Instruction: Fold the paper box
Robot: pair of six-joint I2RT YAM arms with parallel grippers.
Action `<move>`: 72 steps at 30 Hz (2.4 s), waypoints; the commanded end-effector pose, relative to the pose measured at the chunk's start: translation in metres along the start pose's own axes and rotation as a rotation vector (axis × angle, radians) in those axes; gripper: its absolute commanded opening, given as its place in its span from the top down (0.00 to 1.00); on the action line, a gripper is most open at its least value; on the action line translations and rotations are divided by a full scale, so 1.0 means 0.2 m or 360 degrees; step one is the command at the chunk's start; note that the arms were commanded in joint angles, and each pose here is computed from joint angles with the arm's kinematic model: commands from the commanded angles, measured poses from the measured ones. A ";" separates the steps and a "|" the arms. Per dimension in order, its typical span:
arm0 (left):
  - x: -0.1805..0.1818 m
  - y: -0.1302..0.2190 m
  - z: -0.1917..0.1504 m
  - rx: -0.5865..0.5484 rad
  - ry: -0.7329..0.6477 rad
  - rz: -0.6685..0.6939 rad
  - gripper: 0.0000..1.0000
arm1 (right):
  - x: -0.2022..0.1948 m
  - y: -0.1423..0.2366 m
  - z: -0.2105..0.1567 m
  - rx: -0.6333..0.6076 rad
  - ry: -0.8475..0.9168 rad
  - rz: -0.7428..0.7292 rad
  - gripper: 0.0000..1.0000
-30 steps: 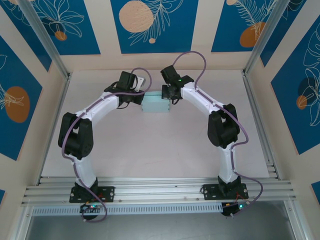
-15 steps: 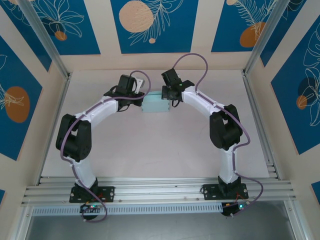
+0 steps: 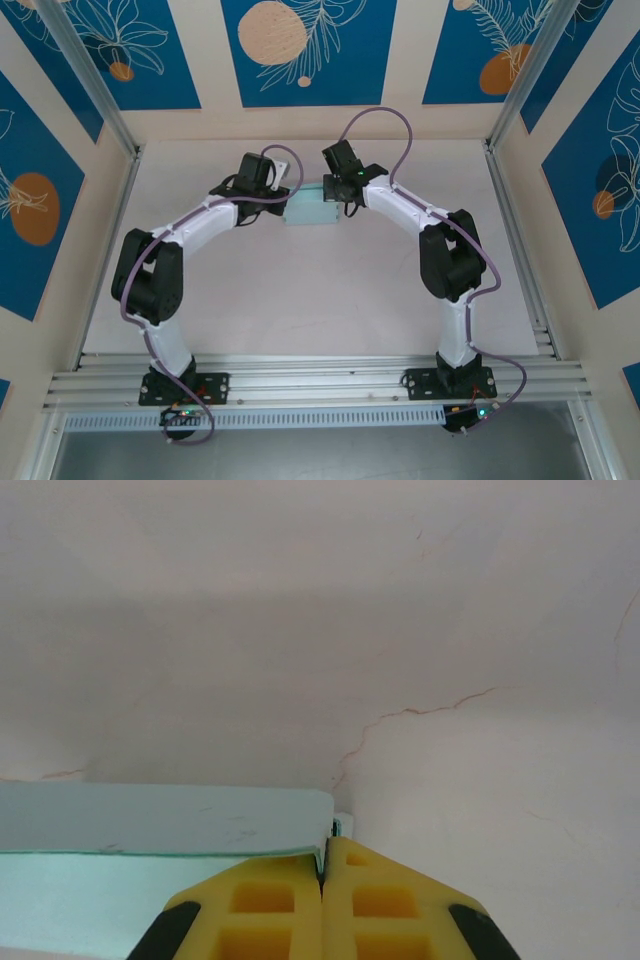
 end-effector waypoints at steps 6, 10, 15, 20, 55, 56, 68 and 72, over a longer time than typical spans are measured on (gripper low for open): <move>-0.03 -0.06 -0.25 0.0189 -0.0002 -0.0040 1.00 | 0.06 -0.08 -0.30 0.0231 0.0118 0.0080 0.96; -0.02 -0.06 -0.29 0.0149 0.0010 -0.0026 1.00 | 0.06 -0.09 -0.34 0.0230 0.0122 0.0080 0.96; -0.02 -0.05 -0.31 0.0088 0.0019 -0.0037 1.00 | 0.06 -0.07 -0.34 0.0234 0.0117 0.0100 0.96; -0.02 -0.05 -0.31 0.0055 0.0023 -0.0038 1.00 | 0.09 0.00 -0.29 0.0188 0.0119 0.0144 0.80; -0.05 -0.04 -0.26 0.0049 -0.0015 -0.0017 1.00 | -0.05 0.13 0.00 0.0183 -0.0330 0.0214 0.43; -0.05 -0.04 -0.26 0.0048 -0.0017 -0.0015 1.00 | -0.05 0.12 -0.01 0.0193 -0.0333 0.0225 0.43; -0.06 -0.04 -0.27 0.0052 0.0004 -0.0032 1.00 | -0.06 0.00 -0.23 0.0325 -0.0402 0.0294 0.55; -0.07 -0.03 -0.27 0.0059 0.0001 -0.0065 0.72 | -0.06 -0.04 -0.27 0.0345 -0.0416 0.0297 0.57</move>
Point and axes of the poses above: each hand's point on the last joint's axis, 136 mm out from that joint toward the fingers, its own y axis back along the fingers, its own x axis along the line the jaws close on, z = x × y, the point moved 4 cm from there along y, back along the fingers, and after that the axes turned 3 degrees about y, right-handed, at the moved point
